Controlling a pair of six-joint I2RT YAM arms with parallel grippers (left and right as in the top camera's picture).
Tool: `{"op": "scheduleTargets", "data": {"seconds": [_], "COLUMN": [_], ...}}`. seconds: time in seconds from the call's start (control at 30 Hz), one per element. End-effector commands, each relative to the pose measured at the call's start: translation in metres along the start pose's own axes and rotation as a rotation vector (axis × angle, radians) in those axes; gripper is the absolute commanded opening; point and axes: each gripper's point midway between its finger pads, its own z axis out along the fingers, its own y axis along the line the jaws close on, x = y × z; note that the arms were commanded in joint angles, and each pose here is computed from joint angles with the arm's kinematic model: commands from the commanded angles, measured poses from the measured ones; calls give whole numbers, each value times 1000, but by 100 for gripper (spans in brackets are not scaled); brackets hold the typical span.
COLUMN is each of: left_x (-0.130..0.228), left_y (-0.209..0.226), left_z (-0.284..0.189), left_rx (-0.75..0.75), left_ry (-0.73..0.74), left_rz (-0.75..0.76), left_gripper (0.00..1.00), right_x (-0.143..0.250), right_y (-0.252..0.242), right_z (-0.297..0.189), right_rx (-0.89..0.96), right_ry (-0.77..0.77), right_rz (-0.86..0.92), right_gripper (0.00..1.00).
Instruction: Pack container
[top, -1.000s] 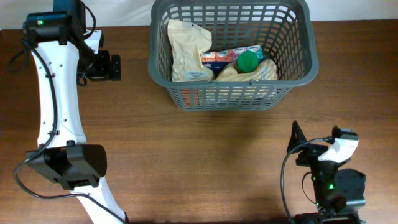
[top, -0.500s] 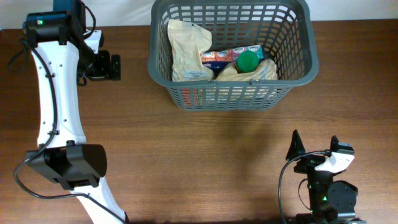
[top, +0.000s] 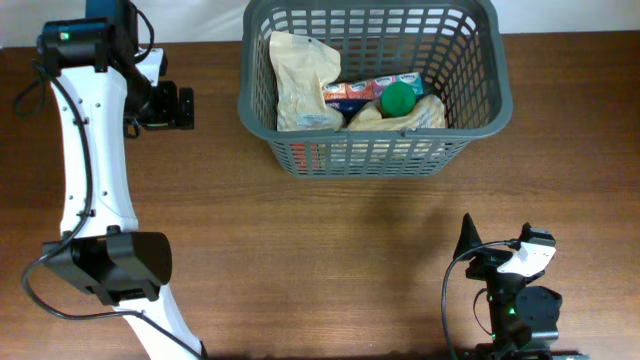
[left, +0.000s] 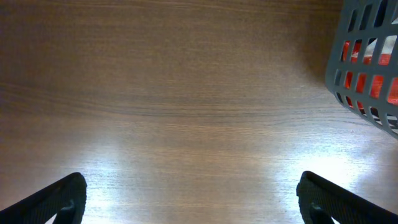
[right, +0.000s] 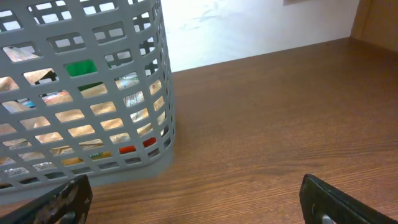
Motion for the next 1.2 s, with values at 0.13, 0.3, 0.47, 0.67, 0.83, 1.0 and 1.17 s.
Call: {"op": "scheduleTargets", "data": {"seconds": [0.13, 0.3, 0.47, 0.67, 0.83, 1.0, 1.17], "left_x": [0, 0, 0, 6, 45, 113, 154], "left_y": [2, 2, 2, -8, -27, -30, -16], "left_z": [-1, -1, -1, -24, -66, -104, -118], "left_rx": [-7, -7, -7, -4, 8, 15, -52], "left_ry": [-2, -2, -2, -58, -123, -200, -303], "left_rz": [-12, -12, -12, 12, 64, 87, 122], "left_gripper": [99, 99, 99, 99, 99, 99, 99], "right_x": [0, 0, 0, 0, 0, 0, 0], "right_y": [-4, -4, -4, -4, -4, -4, -4], "right_z": [0, 0, 0, 0, 0, 0, 0], "right_rx": [19, 19, 19, 19, 19, 19, 19], "right_ry": [-9, -9, -9, -9, -9, -9, -9], "right_rz": [10, 10, 10, 10, 10, 10, 10], "right_gripper": [99, 99, 99, 99, 99, 99, 99]}}
